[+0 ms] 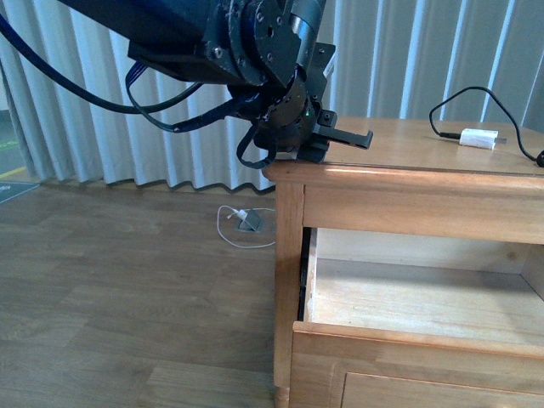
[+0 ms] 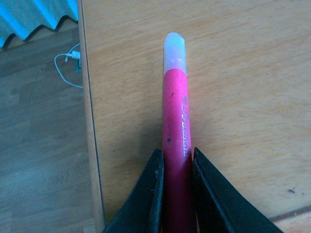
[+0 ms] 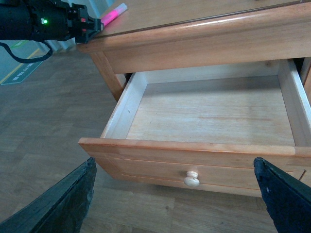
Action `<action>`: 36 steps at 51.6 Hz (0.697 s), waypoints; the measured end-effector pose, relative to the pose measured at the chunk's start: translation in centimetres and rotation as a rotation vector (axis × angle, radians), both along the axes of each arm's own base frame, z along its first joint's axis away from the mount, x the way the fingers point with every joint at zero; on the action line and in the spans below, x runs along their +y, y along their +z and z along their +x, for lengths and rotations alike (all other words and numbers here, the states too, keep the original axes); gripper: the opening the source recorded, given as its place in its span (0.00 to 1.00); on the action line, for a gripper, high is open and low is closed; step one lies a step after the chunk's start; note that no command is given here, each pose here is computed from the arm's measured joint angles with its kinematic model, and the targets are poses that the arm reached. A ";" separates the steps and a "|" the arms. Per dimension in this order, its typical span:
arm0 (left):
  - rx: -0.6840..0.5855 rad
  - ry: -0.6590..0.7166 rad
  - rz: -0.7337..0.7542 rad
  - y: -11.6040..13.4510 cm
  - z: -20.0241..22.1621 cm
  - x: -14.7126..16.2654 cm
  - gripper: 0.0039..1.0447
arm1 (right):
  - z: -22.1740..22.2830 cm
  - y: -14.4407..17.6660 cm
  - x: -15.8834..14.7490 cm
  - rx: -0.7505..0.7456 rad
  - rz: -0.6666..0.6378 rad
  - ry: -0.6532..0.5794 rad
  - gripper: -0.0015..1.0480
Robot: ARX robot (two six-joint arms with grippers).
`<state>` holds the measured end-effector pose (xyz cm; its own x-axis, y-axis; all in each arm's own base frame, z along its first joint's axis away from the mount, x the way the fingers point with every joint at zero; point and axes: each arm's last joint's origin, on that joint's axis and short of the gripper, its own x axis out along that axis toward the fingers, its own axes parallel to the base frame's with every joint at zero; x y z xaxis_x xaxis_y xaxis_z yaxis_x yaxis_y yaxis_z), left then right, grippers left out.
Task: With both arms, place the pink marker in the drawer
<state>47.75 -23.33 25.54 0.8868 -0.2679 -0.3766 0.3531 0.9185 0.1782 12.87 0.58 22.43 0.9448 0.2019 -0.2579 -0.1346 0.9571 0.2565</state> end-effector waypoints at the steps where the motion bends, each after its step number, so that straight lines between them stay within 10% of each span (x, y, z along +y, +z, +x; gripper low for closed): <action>1: -0.013 -0.018 0.004 0.0 -0.2 0.1 0.14 | 0.0 0.0 0.0 0.000 0.000 0.000 0.92; 23: -0.219 -0.624 0.043 3.1 -9.3 -0.2 0.14 | 0.0 0.0 0.0 0.000 0.000 0.000 0.92; 36: -0.126 -0.731 0.065 -0.4 -10.3 -1.1 0.14 | 0.0 0.0 0.0 0.000 0.000 0.000 0.92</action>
<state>37.49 -24.42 25.11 0.5284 -0.7867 -0.3193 0.8434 0.4433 0.3036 12.87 0.58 22.43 0.9448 0.2019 -0.2579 -0.1346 0.9571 0.2565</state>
